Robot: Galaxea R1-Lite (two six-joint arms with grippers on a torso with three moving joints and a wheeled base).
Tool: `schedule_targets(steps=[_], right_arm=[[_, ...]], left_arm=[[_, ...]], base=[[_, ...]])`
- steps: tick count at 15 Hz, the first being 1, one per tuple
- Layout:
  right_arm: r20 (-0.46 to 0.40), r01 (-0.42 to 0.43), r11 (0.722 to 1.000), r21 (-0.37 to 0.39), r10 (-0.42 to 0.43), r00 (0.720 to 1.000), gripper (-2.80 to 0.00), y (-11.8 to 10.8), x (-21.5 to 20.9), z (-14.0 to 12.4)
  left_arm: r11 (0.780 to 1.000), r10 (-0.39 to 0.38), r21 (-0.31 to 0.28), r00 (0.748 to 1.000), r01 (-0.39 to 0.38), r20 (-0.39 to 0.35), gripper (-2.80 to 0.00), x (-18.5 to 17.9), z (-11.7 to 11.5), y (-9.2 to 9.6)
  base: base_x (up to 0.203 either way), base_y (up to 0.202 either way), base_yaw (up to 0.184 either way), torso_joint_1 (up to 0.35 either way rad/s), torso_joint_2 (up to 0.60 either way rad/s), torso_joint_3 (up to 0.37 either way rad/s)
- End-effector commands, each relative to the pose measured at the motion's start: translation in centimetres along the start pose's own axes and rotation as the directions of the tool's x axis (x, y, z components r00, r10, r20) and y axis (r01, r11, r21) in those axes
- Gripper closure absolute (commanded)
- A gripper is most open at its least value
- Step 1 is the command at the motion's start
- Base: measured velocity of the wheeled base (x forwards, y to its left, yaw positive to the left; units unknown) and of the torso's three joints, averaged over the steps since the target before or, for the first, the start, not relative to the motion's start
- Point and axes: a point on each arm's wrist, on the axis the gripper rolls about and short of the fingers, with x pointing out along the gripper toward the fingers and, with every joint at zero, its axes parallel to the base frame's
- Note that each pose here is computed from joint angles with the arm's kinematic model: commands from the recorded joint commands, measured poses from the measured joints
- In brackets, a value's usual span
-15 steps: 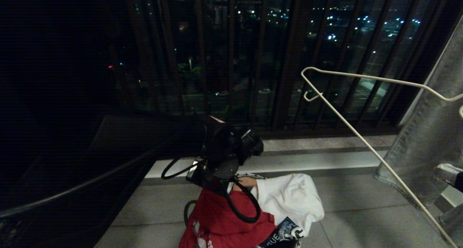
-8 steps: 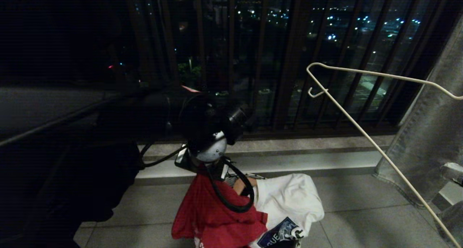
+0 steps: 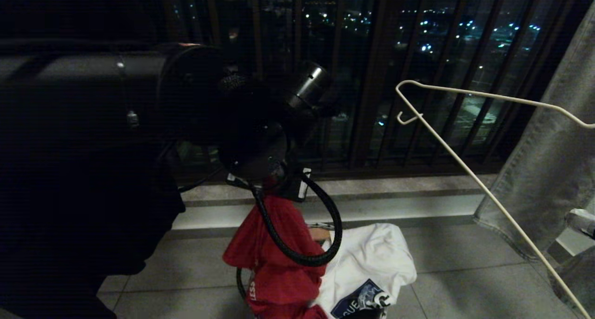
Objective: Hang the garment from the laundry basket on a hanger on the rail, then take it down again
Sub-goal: Pick up clothes from the basket
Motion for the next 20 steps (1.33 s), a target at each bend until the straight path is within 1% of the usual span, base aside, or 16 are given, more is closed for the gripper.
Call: schedule_targets(steps=[1, 3, 4, 6, 8, 10, 11, 13, 14, 16, 17, 18, 20], right_arm=[[0.003, 0.001, 1.000, 0.002, -0.001, 1.000, 0.00, 0.0, 0.0, 0.1], [0.015, 0.001, 1.000, 0.022, -0.001, 1.000, 0.00, 0.0, -0.2, 0.3], [0.027, -0.001, 1.000, 0.028, 0.000, 1.000, 0.00, -0.1, -0.4, 0.5], [0.051, 0.004, 0.999, 0.038, -0.006, 0.999, 0.00, -0.1, -0.7, 0.9], [0.085, 0.012, 0.998, 0.058, -0.017, 0.996, 0.00, -0.1, -1.0, 1.4], [0.138, 0.027, 0.997, 0.077, -0.037, 0.990, 0.00, -0.1, -1.1, 1.9], [0.142, 0.032, 0.996, 0.079, -0.043, 0.989, 0.00, -0.1, -1.0, 2.0], [0.143, 0.032, 0.996, 0.079, -0.043, 0.989, 0.00, -0.1, -1.0, 2.0], [0.144, 0.032, 0.996, 0.080, -0.043, 0.989, 0.00, -0.1, -1.0, 2.0], [0.141, 0.033, 0.996, 0.079, -0.043, 0.989, 0.00, -0.1, -1.0, 1.9], [0.142, 0.032, 0.996, 0.079, -0.043, 0.989, 0.00, -0.1, -1.0, 1.9], [0.142, 0.032, 0.996, 0.079, -0.043, 0.989, 0.00, -0.1, -1.0, 1.9], [0.135, 0.033, 0.996, 0.078, -0.043, 0.990, 0.00, -0.1, -0.9, 1.8]], left_arm=[[0.999, -0.037, -0.023, 0.998, 0.038, 0.058, 0.00, -2.4, 0.4, 0.4], [0.997, -0.059, -0.035, 0.994, 0.062, 0.088, 0.00, -3.3, 0.6, 0.4], [0.995, -0.084, -0.042, 0.990, 0.090, 0.115, 0.00, -4.2, 0.7, 0.3], [0.987, -0.155, -0.028, 0.978, 0.160, 0.143, 0.00, -6.1, 0.6, -0.1], [0.978, -0.202, -0.012, 0.966, 0.207, 0.163, 0.00, -7.8, 0.3, -0.4], [0.961, -0.270, -0.004, 0.939, 0.277, 0.214, 0.00, -9.1, 0.6, -0.9], [0.948, -0.312, 0.010, 0.925, 0.317, 0.218, 0.00, -9.6, 0.6, -0.9], [0.917, -0.394, 0.020, 0.895, 0.399, 0.209, 0.00, -10.3, 0.7, -0.8], [0.904, -0.423, 0.024, 0.886, 0.427, 0.187, 0.00, -10.1, 0.5, -0.8], [0.895, -0.444, 0.015, 0.887, 0.446, 0.126, 0.00, -8.3, 0.3, -0.6], [0.882, -0.469, 0.005, 0.876, 0.472, 0.109, 0.00, -6.8, 0.4, -0.7], [0.875, -0.481, -0.009, 0.870, 0.485, 0.112, 0.00, -5.1, 0.6, -1.1], [0.867, -0.492, -0.031, 0.865, 0.497, 0.103, 0.00, -1.1, 0.8, -1.9]], base=[[0.000, 0.000, 0.000, 0.000, 0.00, 0.000], [0.000, 0.000, 0.000, 0.000, 0.00, 0.000], [0.000, 0.000, 0.000, 0.000, 0.00, 0.000], [0.000, 0.000, 0.000, 0.000, 0.00, 0.000], [0.000, 0.000, 0.000, 0.000, 0.00, 0.000], [0.000, 0.000, 0.000, 0.000, 0.00, 0.000], [0.000, 0.000, 0.000, 0.000, 0.00, 0.000], [0.000, 0.000, 0.000, 0.000, 0.00, 0.000], [0.000, 0.000, 0.000, 0.000, 0.00, 0.000], [0.000, 0.000, 0.000, 0.000, 0.00, 0.000], [0.000, 0.000, 0.000, 0.000, 0.00, 0.000], [0.000, 0.000, 0.000, 0.000, 0.00, 0.000], [0.000, 0.000, 0.000, 0.000, 0.00, 0.000]])
